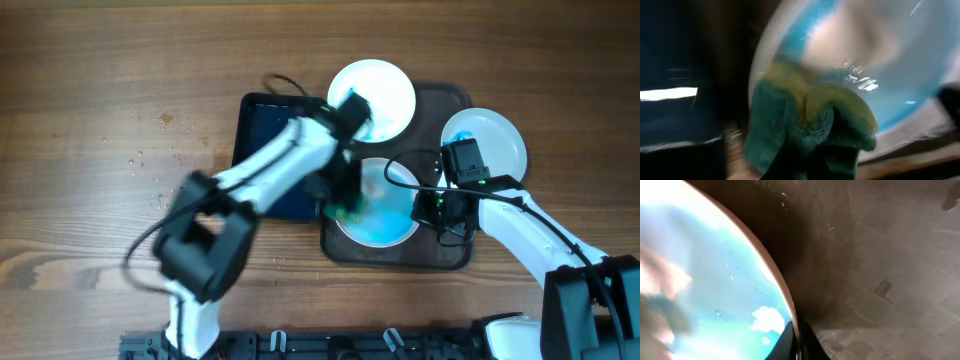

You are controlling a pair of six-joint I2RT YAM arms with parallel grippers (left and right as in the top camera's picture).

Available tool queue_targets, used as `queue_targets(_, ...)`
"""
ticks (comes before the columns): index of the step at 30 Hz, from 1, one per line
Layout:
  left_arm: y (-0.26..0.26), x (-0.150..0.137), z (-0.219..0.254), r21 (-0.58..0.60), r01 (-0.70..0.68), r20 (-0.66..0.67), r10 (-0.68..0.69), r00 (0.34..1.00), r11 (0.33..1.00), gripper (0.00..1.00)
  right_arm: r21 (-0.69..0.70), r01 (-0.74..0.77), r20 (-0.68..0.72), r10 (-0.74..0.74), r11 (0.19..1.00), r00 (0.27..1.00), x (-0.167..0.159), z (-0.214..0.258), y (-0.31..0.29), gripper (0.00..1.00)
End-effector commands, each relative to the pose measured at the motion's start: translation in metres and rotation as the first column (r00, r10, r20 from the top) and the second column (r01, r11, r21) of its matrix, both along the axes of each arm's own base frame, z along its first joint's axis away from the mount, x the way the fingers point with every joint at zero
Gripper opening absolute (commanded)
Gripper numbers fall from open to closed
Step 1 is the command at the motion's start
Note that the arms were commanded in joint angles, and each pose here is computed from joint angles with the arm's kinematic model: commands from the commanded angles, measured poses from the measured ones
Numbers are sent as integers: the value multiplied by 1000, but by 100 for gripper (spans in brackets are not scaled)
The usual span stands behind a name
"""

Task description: Clean dirty plates on tray and stack at the side

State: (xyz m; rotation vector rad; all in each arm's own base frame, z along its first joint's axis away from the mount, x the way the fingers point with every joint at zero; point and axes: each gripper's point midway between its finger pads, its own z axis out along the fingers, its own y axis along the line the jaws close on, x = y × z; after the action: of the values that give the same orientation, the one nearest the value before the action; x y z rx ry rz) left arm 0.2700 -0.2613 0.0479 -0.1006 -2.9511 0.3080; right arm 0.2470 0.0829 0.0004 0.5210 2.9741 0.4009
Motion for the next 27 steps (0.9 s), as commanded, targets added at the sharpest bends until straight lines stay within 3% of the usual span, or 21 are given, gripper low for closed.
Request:
queue_targets(1, 49, 43, 62, -26, -150, 196, 152, 969, 988, 4, -119, -13, -30, 9, 993, 1000, -9, -14, -24, 4)
queue_targets(5, 109, 76, 63, 78, -279, 303, 244, 921, 957, 4, -69, -78, 2, 78, 995, 997, -4, -11, -13, 4)
queue_targets(8, 121, 87, 32, 86, -251, 315, 212, 925, 964, 4, 5, -117, 39, 116, 993, 992, 2, -7, 1, 4)
queue_targets(10, 121, 85, 3, 73, -253, 301, 220, 928, 965, 13, 7, -113, 59, 113, 994, 992, 7, -6, 2, 4)
queue_targets(13, 119, 84, -9, 67, -250, 292, 221, 931, 966, 44, 38, -123, 41, 121, 992, 992, 2, -4, 7, 4)
queue_targets(15, 115, 85, -2, 38, -249, 287, 228, 930, 968, 56, 33, -139, 17, 138, 990, 990, 1, 3, 6, 4)
queue_targets(18, 115, 89, 21, -24, -263, 286, 259, 923, 964, 62, 20, -214, 41, 213, 977, 976, 11, 31, 8, 4)
queue_targets(23, 151, 95, 87, -118, -356, 337, 375, 864, 927, 94, -48, -355, 100, 358, 934, 928, 34, 96, 20, 5)
queue_targets(27, 196, 90, 130, -184, -451, 390, 486, 782, 873, 99, -138, -406, 197, 427, 903, 882, 57, 141, 41, 4)
